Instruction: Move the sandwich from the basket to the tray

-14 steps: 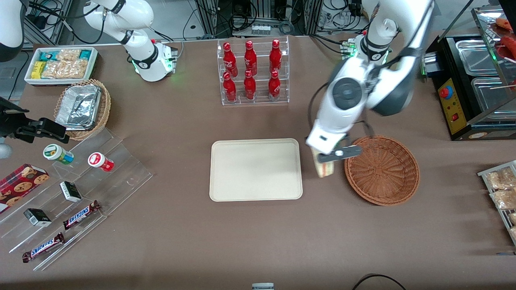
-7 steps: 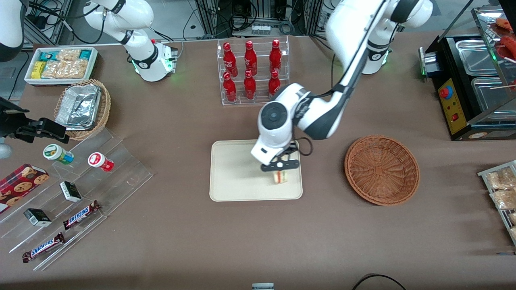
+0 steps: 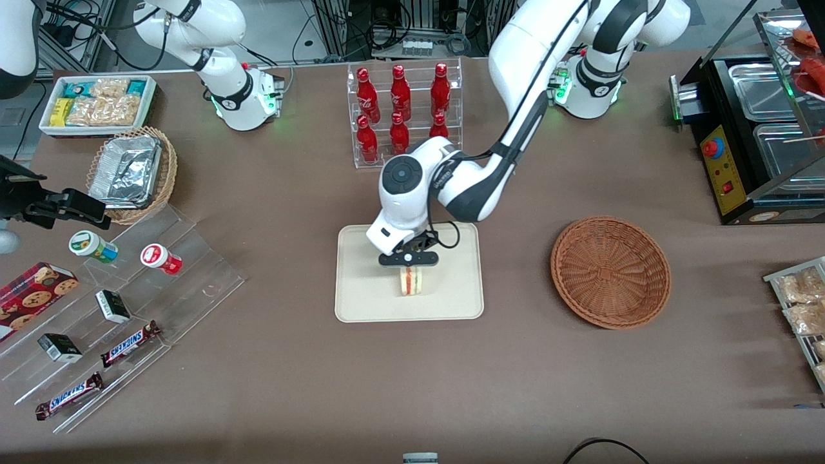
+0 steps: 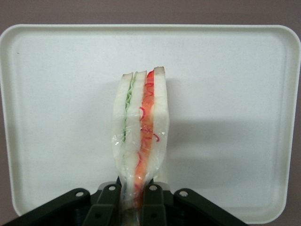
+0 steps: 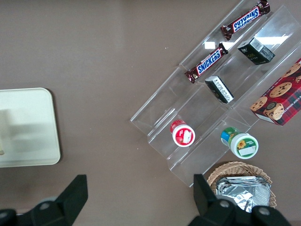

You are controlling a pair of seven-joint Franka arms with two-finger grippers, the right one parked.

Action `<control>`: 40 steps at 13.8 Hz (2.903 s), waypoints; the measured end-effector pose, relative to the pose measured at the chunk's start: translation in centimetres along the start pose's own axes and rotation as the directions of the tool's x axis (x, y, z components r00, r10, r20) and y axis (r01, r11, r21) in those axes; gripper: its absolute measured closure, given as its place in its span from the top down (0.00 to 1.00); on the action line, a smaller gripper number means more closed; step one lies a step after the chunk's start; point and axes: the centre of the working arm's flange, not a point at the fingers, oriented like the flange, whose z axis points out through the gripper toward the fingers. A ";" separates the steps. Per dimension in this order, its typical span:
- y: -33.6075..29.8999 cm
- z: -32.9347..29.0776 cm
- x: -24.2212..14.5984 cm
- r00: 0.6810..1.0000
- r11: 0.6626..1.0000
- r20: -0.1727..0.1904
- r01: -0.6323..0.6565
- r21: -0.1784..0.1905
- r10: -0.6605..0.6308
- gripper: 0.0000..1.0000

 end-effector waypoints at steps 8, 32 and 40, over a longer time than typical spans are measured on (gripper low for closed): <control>0.5 2.8 0.1 0.999 0.999 -0.027 -0.017 0.047 0.019 0.30; -35.3 -31.0 9.8 0.971 0.980 0.147 0.181 0.078 -0.191 1.00; -50.0 -34.4 6.6 0.975 1.000 0.222 -0.023 0.012 0.020 1.00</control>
